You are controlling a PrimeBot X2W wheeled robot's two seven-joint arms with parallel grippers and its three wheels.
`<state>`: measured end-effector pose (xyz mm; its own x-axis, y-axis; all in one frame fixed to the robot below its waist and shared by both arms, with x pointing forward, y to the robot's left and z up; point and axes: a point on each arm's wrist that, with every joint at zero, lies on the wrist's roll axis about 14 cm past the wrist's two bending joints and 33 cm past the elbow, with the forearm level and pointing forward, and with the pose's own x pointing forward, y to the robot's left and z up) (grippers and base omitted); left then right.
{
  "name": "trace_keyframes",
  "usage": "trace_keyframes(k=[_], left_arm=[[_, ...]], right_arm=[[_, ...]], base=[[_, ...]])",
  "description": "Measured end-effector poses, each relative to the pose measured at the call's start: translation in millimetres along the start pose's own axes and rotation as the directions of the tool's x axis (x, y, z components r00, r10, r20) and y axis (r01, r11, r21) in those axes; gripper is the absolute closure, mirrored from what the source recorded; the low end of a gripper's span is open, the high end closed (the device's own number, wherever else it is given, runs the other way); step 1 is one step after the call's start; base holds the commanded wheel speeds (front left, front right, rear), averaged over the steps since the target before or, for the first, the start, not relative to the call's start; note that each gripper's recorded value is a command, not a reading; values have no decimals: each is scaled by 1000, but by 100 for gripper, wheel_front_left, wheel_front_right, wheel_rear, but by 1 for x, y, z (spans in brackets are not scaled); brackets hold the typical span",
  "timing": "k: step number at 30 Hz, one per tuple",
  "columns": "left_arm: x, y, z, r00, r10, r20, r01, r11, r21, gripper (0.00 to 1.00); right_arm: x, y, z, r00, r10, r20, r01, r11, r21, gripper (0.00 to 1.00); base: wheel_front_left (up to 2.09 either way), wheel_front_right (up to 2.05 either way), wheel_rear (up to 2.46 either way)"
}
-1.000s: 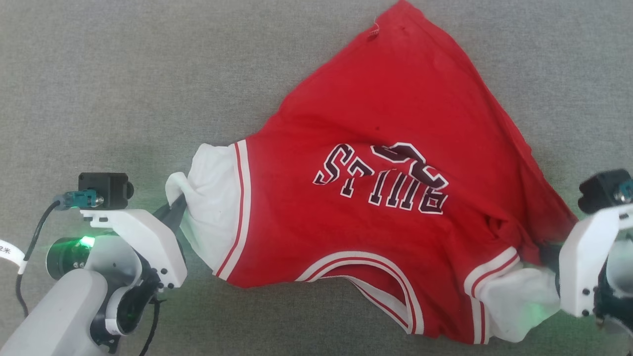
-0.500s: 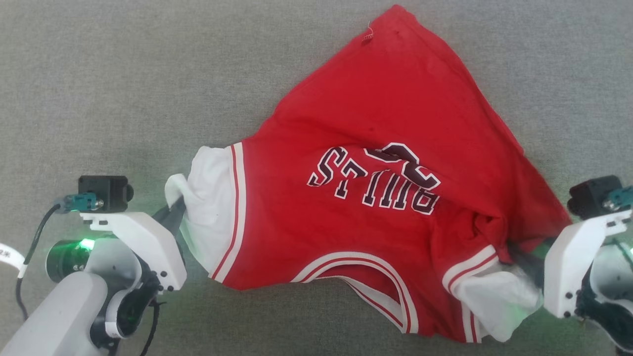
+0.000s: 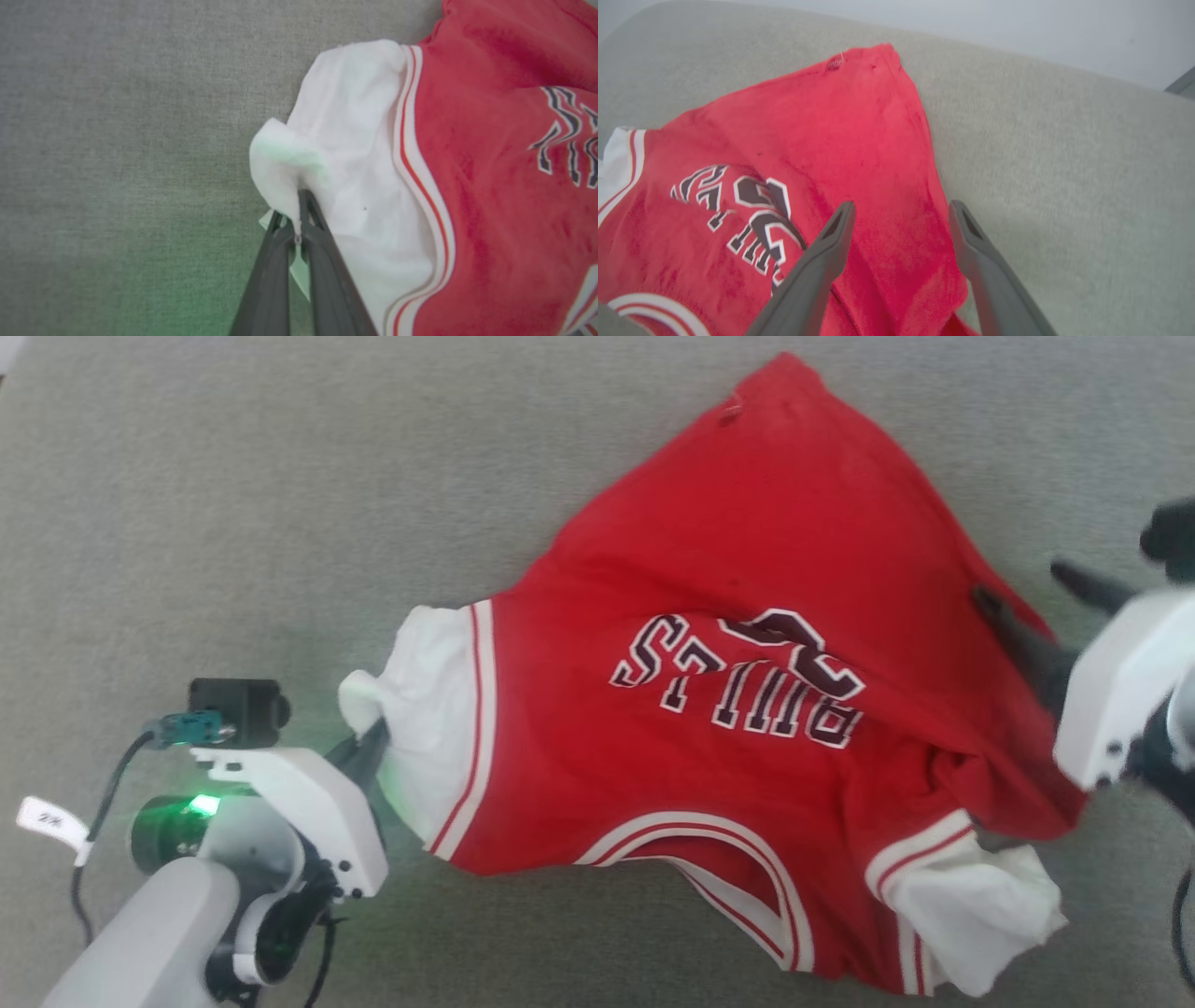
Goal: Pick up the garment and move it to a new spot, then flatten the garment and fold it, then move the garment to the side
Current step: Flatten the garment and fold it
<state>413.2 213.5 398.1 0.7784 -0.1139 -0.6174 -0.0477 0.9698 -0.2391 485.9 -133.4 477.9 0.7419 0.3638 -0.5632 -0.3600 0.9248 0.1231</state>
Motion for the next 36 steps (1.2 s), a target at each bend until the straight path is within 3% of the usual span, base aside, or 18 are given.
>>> trace_keyframes(k=[8, 23, 33, 34, 35, 36], left_arm=[[-4, -2, -1, 1000, -2, 14, 2, 1000, -30, 100], [-6, 14, -15, 999, 36, 16, -35, 996, -86, 100], [-4, 30, -27, 997, 76, -2, -76, 990, -115, 100], [-3, 31, -28, 997, 79, -3, -78, 990, -116, 100], [-3, 32, -28, 997, 77, -2, -77, 990, -116, 100], [-3, 33, -28, 997, 79, -4, -79, 990, -117, 100]], right_arm=[[60, 5, 38, 999, 45, 11, -44, 997, -62, 0], [179, 19, 46, 973, 53, -223, -85, 987, -136, 0], [217, 35, 0, 852, 58, -520, -114, 991, -75, 0], [216, 35, -2, 844, 58, -534, -112, 991, -70, 44], [216, 35, -3, 839, 58, -541, -111, 992, -66, 100], [215, 34, -4, 837, 57, -545, -107, 992, -60, 100]], base=[[0, 0, 0], [0, 0, 0], [0, 0, 0], [0, 0, 0], [0, 0, 0], [0, 0, 0]])
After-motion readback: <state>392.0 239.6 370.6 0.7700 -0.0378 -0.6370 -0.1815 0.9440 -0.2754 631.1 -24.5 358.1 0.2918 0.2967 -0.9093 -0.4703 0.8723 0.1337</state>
